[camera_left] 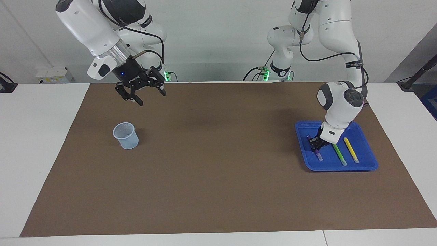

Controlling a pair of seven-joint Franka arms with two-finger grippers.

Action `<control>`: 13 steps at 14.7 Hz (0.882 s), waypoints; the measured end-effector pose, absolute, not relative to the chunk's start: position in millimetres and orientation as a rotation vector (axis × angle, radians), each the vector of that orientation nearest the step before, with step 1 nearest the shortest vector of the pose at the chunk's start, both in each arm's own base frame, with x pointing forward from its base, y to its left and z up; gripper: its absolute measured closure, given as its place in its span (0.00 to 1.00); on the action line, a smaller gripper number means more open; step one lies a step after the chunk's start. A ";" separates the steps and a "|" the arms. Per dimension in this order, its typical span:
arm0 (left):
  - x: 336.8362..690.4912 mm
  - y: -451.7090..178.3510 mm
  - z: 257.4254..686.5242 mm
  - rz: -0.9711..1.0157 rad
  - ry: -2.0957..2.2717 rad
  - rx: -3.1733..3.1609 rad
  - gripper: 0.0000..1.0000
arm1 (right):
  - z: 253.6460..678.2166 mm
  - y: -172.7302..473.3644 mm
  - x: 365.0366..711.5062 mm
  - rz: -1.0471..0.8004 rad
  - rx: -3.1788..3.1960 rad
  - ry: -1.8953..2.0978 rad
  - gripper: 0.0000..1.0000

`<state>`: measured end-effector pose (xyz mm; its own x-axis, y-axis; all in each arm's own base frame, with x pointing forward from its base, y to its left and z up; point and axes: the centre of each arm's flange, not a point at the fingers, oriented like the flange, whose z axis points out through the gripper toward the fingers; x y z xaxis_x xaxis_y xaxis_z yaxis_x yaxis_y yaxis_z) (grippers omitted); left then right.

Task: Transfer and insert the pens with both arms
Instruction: 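Reach the left gripper down and grasp the purple pen in the tray, then lift the purple pen with the left gripper while the right gripper approaches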

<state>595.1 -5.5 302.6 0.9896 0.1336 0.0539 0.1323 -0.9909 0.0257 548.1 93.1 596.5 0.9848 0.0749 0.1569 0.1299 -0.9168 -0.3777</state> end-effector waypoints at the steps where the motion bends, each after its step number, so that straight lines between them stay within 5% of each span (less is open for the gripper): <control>1: 595.5 -5.2 303.4 0.079 0.210 3.112 0.82 | 596.5 92.9 548.2 -0.196 -2.734 -0.146 0.00; 13: 618.5 -4.9 403.5 -0.123 0.526 3.084 0.82 | 596.6 92.6 548.4 -0.198 -2.732 -0.144 0.00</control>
